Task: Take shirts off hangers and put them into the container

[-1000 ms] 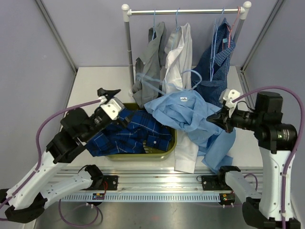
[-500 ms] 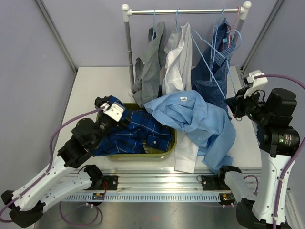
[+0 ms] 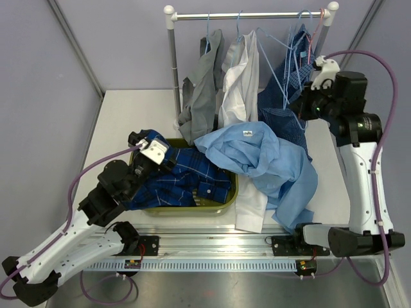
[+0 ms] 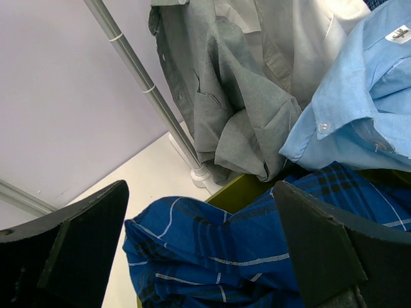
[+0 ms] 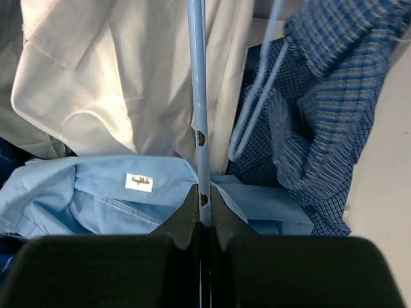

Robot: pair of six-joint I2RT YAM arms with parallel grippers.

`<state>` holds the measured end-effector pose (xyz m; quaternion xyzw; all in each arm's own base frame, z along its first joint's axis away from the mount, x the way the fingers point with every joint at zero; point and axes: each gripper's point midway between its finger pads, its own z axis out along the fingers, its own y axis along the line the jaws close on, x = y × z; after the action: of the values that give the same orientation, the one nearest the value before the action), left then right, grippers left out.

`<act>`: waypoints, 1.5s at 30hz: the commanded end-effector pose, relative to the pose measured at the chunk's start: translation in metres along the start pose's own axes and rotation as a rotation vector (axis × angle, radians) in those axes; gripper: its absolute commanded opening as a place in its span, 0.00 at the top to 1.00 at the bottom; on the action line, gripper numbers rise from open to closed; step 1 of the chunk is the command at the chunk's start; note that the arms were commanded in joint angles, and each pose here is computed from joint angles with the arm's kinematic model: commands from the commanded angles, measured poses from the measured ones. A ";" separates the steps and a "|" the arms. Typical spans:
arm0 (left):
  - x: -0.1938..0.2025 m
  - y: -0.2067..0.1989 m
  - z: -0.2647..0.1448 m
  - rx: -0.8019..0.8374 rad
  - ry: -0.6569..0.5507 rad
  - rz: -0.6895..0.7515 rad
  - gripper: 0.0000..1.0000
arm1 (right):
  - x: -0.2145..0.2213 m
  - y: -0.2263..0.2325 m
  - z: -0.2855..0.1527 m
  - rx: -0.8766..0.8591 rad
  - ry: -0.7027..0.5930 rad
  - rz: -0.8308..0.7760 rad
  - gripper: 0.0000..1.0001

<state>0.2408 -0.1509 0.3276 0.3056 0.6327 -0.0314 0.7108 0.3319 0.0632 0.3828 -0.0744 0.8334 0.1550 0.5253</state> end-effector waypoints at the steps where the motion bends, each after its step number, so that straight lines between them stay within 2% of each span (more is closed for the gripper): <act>1: -0.015 0.011 -0.001 -0.051 -0.060 -0.039 0.01 | -0.042 0.014 0.001 0.069 -0.116 -0.013 1.00; 5: -0.013 0.009 -0.001 -0.046 -0.057 -0.041 0.01 | -0.060 -0.012 0.016 0.273 -0.171 0.084 1.00; 8: -0.013 0.009 -0.002 -0.048 -0.061 -0.045 0.01 | -0.072 -0.016 0.026 0.331 -0.223 0.120 1.00; 17: -0.011 0.003 -0.001 -0.020 -0.067 -0.053 0.01 | -0.061 -0.006 0.074 0.327 -0.141 0.132 1.00; 36: -0.011 -0.006 -0.001 0.023 -0.080 -0.058 0.01 | -0.014 0.009 0.116 0.231 0.068 0.168 1.00; 43: -0.010 -0.013 0.001 0.053 -0.080 -0.058 0.01 | -0.012 0.009 0.106 0.217 0.054 0.126 0.91; 45: -0.011 -0.022 0.002 0.104 -0.090 -0.054 0.01 | -0.017 0.012 0.096 0.195 0.032 0.076 0.80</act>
<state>0.2349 -0.1602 0.3219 0.3148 0.6256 -0.0622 0.7111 0.4342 0.1035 0.3323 0.0431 0.8748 0.0822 0.4755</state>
